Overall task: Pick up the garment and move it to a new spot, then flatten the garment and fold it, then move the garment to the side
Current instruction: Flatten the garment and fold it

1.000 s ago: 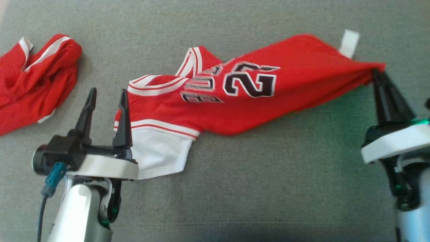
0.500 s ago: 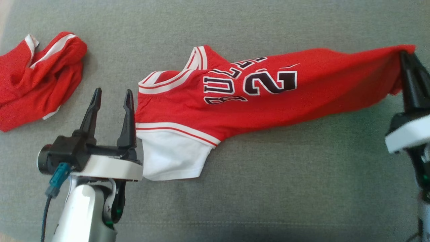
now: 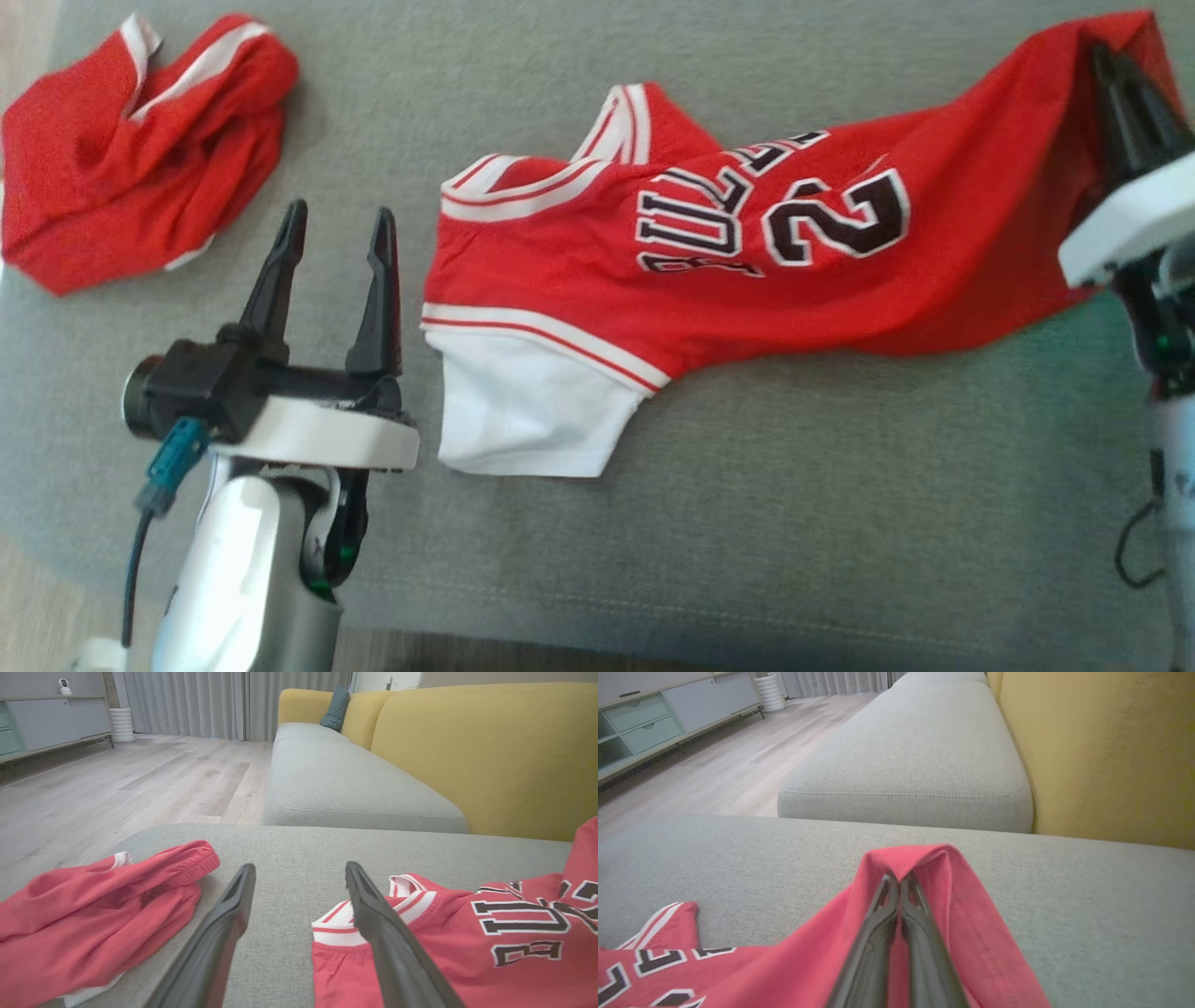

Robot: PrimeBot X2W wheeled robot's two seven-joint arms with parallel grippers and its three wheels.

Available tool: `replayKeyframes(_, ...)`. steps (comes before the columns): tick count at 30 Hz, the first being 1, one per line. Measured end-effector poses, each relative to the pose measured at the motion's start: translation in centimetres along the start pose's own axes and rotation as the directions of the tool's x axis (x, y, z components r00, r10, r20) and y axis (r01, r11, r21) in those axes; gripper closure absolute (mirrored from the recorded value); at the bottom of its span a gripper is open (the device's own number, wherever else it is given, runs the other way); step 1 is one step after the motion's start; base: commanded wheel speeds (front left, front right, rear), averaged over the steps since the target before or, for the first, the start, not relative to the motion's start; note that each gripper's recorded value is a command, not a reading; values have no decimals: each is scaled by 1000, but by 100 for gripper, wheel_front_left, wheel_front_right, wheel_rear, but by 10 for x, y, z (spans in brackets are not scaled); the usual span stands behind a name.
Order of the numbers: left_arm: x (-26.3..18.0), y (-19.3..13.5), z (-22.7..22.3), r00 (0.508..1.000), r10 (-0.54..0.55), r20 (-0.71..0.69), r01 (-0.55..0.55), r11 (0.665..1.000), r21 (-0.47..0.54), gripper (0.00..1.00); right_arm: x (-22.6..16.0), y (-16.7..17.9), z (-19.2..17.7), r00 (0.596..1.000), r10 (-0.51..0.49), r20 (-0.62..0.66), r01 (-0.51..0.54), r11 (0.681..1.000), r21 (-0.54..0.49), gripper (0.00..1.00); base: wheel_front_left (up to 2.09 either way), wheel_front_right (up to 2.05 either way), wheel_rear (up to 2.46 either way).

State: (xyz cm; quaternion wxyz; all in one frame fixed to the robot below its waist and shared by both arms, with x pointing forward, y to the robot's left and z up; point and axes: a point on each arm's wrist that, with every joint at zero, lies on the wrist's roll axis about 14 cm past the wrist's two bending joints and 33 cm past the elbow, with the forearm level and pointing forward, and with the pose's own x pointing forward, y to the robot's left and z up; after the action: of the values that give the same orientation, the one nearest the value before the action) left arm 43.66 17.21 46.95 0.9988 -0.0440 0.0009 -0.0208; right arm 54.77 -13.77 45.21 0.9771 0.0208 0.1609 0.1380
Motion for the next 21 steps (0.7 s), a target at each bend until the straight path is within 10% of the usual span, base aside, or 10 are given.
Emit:
replayKeyframes(7, 2, 7, -9, 1000, 17, -24, -17, 1000, 6, 0, 36, -7, -21, 1000, -12, -8, 13, 1000, 27, 100, 0, 0, 0)
replayKeyframes(8, 2, 7, -10, 999, 17, -27, -16, 1000, 5, 0, 37, -8, -23, 1000, -16, -7, 16, 999, 30, 76, 0, 0, 0)
replayKeyframes(9, 2, 6, -11, 999, 15, -29, -15, 1000, 3, 0, 37, -8, -23, 1000, -18, 5, 18, 999, 29, 23, 0, 0, 0)
replayKeyframes(10, 2, 5, -11, 999, 13, -29, -13, 1000, 1, 0, 36, -10, -23, 1000, -23, 20, 22, 999, 26, 0, 0, 0, 0)
replayKeyframes(21, 2, -8, 1, 1000, -20, 4, 20, 1000, -2, 0, -16, -1, 7, 968, -27, 251, 39, 998, -42, 0, 0, 0, 0)
